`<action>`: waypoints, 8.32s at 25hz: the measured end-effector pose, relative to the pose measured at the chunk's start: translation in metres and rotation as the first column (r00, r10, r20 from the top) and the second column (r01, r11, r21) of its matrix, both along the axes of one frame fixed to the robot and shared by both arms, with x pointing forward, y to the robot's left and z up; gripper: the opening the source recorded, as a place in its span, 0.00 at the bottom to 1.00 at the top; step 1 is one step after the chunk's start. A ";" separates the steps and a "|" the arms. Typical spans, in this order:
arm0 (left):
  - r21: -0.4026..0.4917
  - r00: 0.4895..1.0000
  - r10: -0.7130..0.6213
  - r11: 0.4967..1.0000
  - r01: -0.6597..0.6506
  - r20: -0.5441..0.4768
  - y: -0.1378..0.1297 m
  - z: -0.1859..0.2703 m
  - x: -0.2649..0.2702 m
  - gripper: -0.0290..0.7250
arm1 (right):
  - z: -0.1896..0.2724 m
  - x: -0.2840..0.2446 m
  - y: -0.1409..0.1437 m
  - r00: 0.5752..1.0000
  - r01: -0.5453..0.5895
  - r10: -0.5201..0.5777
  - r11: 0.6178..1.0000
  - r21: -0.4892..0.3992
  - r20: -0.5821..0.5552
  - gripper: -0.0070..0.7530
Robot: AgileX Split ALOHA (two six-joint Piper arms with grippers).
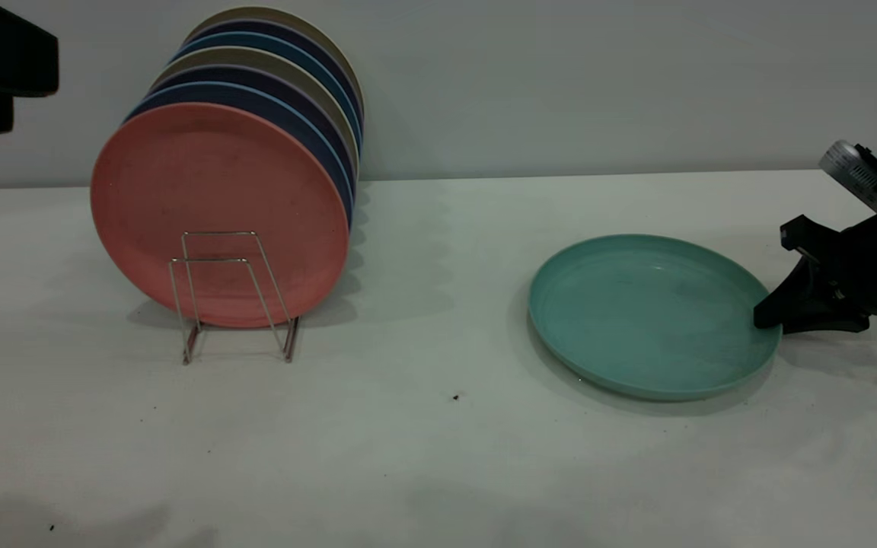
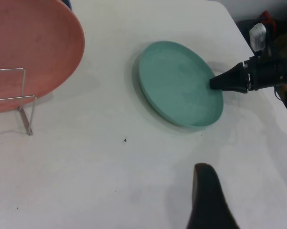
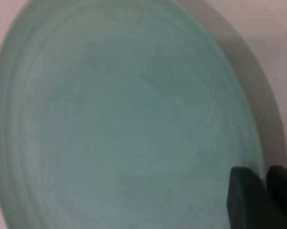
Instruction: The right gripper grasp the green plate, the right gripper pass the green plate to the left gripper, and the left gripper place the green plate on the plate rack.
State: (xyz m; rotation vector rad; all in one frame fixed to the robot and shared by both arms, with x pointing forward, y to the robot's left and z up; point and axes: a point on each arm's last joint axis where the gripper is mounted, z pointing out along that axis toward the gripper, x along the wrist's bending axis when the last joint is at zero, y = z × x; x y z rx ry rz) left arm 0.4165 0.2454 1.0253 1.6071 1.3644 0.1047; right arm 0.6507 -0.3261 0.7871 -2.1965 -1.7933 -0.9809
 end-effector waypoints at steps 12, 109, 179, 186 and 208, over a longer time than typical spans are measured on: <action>-0.034 0.999 -0.018 0.999 0.017 -0.046 -0.003 -0.003 0.000 0.66 | 0.019 0.000 0.002 0.996 -0.086 0.086 0.996 -0.017 0.030 0.03; 0.914 0.540 -0.840 0.257 0.313 0.051 0.017 0.012 0.176 0.21 | 0.107 -0.019 0.092 0.849 -0.527 0.474 0.797 0.296 0.233 0.76; 0.671 0.708 -0.666 0.415 0.614 -0.235 0.032 0.002 0.146 0.55 | 0.103 -0.022 0.089 0.845 -0.534 0.507 0.803 0.264 0.169 0.76; 0.607 0.864 0.236 0.789 0.096 -0.444 0.060 0.005 0.138 0.49 | 0.108 -0.005 0.068 0.872 -0.467 0.462 0.884 0.007 -0.160 0.76; 0.658 0.875 0.426 0.730 -0.182 -0.231 0.068 0.098 -0.011 0.54 | 0.271 -0.116 0.065 0.917 -0.396 0.316 0.799 -0.452 -0.244 0.76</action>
